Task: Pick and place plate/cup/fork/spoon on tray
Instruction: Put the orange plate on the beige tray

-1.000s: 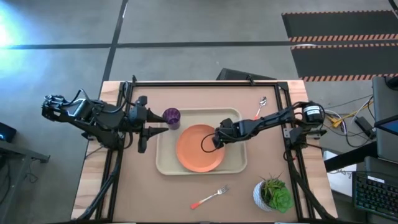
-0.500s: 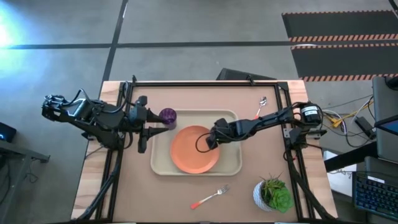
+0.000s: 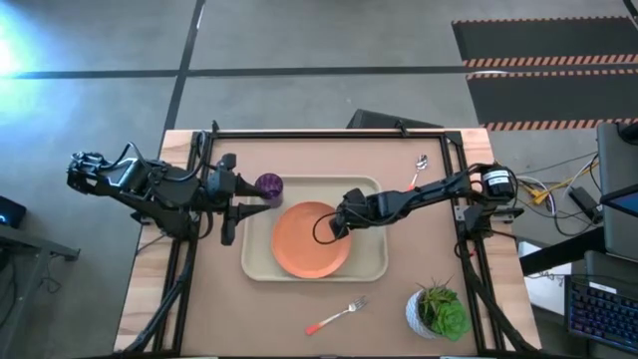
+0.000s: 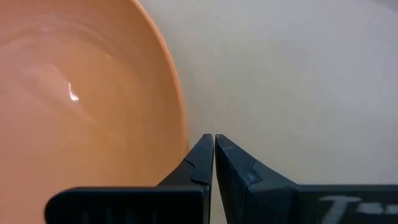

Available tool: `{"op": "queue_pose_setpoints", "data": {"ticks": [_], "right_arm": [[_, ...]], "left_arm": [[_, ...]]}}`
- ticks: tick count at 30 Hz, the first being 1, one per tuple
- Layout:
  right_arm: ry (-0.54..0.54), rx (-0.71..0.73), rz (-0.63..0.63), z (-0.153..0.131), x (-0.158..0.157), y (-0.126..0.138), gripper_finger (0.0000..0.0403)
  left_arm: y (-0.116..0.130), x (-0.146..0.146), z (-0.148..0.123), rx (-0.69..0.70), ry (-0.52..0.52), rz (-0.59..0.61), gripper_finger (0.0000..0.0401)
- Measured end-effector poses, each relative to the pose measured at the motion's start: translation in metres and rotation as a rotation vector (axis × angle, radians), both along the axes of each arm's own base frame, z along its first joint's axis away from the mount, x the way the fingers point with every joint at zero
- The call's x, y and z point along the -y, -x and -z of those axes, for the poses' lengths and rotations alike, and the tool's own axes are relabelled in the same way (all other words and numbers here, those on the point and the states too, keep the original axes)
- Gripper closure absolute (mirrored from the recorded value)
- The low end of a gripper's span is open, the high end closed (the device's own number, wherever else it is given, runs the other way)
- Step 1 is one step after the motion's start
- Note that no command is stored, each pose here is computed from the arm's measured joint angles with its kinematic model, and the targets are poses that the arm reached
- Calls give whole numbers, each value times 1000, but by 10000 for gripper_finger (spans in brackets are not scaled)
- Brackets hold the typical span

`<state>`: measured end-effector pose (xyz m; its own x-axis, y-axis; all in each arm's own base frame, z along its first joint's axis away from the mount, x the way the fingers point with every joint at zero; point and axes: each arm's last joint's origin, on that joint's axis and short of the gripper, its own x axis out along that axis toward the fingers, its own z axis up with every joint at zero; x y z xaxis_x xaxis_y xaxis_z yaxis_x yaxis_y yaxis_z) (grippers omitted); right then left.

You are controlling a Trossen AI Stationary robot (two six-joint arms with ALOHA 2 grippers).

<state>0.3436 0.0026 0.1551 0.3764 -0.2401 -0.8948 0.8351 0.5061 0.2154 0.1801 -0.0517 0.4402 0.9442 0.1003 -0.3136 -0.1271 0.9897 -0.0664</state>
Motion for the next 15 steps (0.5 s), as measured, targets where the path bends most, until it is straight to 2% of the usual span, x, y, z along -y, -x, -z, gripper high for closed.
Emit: {"op": "queue_pose_setpoints", "data": {"ticks": [7,15], "right_arm": [[-9,-4,18,1,-1,1,395],[1,98,19,-3,-1,-8,395]], "left_arm": [[0,0,0,0,0,0,281],[0,0,0,-1,0,0,281]]}}
